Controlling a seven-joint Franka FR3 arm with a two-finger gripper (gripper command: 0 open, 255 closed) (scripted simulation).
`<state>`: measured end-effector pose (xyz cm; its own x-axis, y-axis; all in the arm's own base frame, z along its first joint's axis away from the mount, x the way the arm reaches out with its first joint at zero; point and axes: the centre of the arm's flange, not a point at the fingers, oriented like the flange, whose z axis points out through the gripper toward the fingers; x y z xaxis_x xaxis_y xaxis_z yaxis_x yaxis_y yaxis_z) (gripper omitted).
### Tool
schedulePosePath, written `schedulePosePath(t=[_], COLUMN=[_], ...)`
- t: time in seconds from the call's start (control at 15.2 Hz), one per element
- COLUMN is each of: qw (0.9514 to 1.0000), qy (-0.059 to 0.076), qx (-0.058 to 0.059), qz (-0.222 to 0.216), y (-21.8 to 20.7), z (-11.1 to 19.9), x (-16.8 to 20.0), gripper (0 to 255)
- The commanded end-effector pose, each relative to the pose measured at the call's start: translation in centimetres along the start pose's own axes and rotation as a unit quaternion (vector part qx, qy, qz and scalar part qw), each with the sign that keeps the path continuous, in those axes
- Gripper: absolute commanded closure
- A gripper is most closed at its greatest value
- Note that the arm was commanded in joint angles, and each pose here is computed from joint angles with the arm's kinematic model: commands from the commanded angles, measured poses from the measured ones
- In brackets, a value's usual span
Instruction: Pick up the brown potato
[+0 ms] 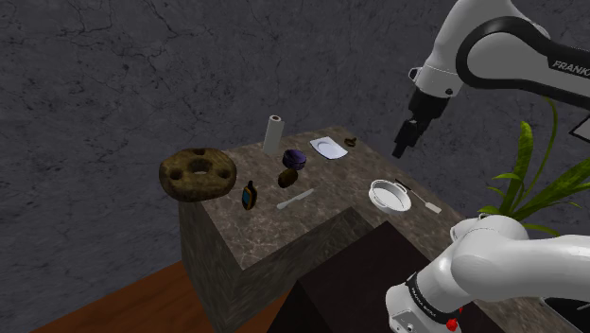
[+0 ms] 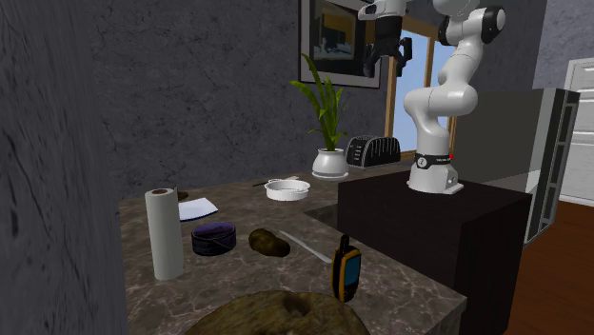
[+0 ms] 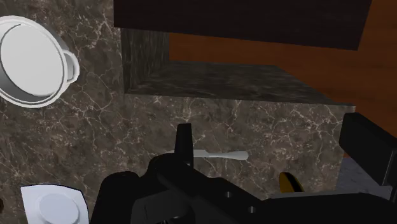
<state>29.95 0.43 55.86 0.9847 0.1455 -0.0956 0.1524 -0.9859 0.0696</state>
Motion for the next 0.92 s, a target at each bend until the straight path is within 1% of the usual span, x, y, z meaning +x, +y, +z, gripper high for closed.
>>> schedulePosePath(t=[0.0, 0.2, 0.4, 0.59, 0.86], qw=[1.0, 0.9994, 0.9975, 0.9944, 0.9882], qy=[0.0, 0.002, 0.004, 0.006, 0.009], qx=[0.0, -0.009, -0.019, -0.028, -0.04], qz=[0.0, 0.034, 0.068, 0.102, 0.147], y=[0.0, -1.8, -3.4, -4.7, -6.1], z=[0.0, 2.7, 5.4, 8.1, 11.7], x=[0.0, 2.4, 5.0, 7.7, 11.4], gripper=[0, 0, 0, 0, 0])
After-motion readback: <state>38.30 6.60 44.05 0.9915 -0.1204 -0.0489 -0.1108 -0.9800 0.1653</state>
